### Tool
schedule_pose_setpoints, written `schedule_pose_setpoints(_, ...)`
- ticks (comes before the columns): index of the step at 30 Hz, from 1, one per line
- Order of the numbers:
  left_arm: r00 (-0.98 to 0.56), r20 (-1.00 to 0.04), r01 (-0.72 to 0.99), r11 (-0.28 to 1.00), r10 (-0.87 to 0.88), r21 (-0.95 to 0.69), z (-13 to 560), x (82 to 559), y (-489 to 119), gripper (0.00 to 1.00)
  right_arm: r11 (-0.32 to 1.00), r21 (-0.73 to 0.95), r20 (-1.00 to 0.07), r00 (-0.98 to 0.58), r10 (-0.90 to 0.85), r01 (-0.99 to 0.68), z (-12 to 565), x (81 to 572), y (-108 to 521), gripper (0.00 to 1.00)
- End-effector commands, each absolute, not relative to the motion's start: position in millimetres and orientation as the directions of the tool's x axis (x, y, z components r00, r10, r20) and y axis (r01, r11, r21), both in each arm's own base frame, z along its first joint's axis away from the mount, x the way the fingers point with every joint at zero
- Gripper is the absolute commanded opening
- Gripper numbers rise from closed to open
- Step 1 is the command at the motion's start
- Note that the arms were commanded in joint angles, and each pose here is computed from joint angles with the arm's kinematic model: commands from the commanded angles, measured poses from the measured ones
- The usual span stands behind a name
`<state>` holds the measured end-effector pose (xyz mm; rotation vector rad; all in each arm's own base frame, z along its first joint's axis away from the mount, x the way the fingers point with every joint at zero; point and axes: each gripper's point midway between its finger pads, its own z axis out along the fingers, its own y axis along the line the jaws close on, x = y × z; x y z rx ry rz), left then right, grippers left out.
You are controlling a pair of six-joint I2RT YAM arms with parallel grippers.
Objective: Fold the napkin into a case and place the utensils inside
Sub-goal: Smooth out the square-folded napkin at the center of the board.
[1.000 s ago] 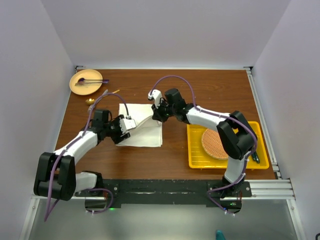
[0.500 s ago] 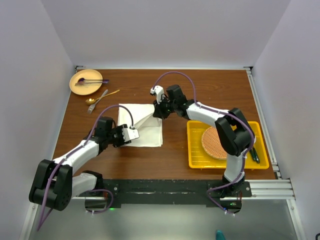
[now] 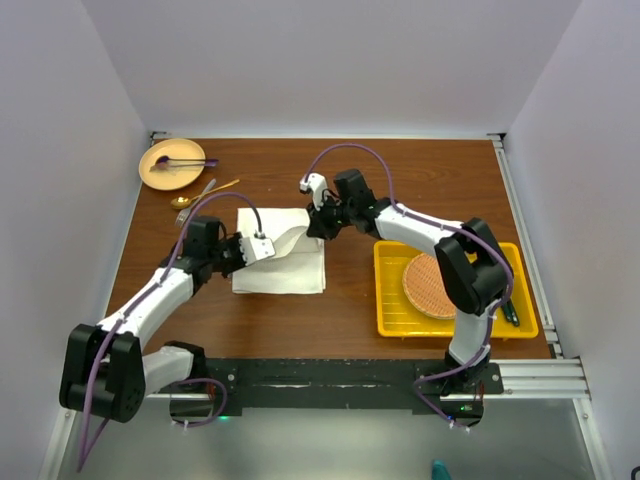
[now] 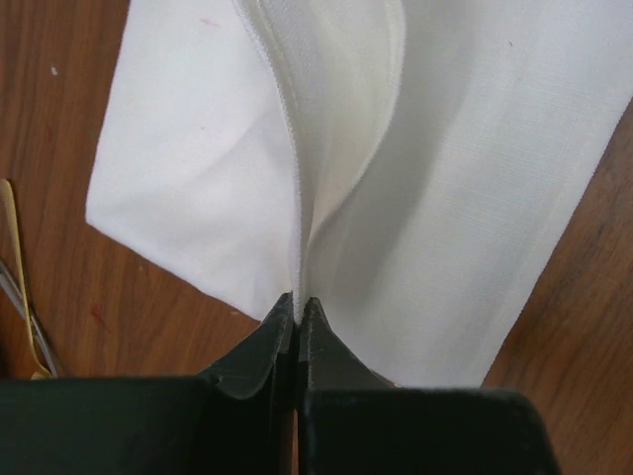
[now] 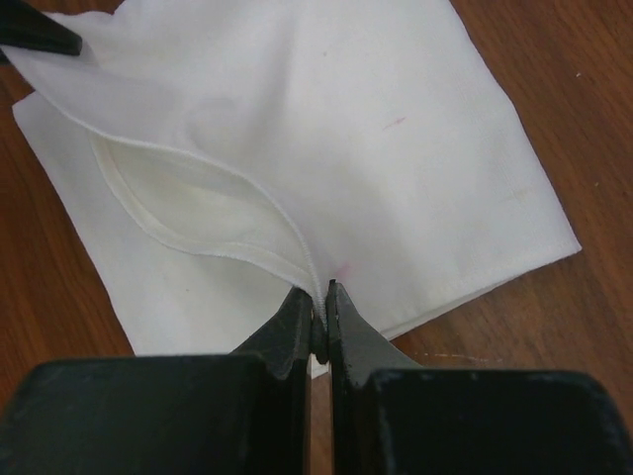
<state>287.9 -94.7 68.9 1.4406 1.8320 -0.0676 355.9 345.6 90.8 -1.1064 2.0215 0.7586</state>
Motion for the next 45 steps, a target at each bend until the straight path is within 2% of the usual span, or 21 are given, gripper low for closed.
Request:
schedule_pose_setpoints(1, -0.021, -0.626, 0.861, 0.332, 0.779, 0.384, 93, 289, -101, 0.00, 0.396, 0.090, -0.855, -0.275, -0.440, -0.914, 138, 350, 346, 0.00)
schedule_pose_setpoints(6, -0.009, -0.628, 0.882, 0.302, 0.778, 0.362, 99, 283, -104, 0.00, 0.363, 0.089, -0.851, -0.260, -0.456, -0.928, 141, 337, 342, 0.00)
schedule_pose_setpoints(12, -0.022, -0.594, 0.915, 0.256, 0.804, 0.313, 77, 268, -100, 0.00, 0.289, 0.117, -0.817, -0.258, -0.516, -0.950, 113, 307, 348, 0.00)
schedule_pose_setpoints(24, -0.044, -0.552, 0.928, 0.239, 0.832, 0.285, 57, 259, -91, 0.00, 0.210, 0.095, -0.762, -0.207, -0.614, -0.973, 72, 289, 340, 0.00)
schedule_pose_setpoints(36, -0.022, -0.580, 0.918, 0.246, 0.814, 0.310, 103, 271, -96, 0.00, 0.200, 0.063, -0.797, -0.170, -0.580, -0.978, 122, 291, 341, 0.00)
schedule_pose_setpoints(45, -0.045, -0.550, 0.947, 0.211, 0.834, 0.241, 68, 248, -91, 0.00, 0.191, 0.080, -0.763, -0.183, -0.619, -0.978, 94, 284, 337, 0.00)
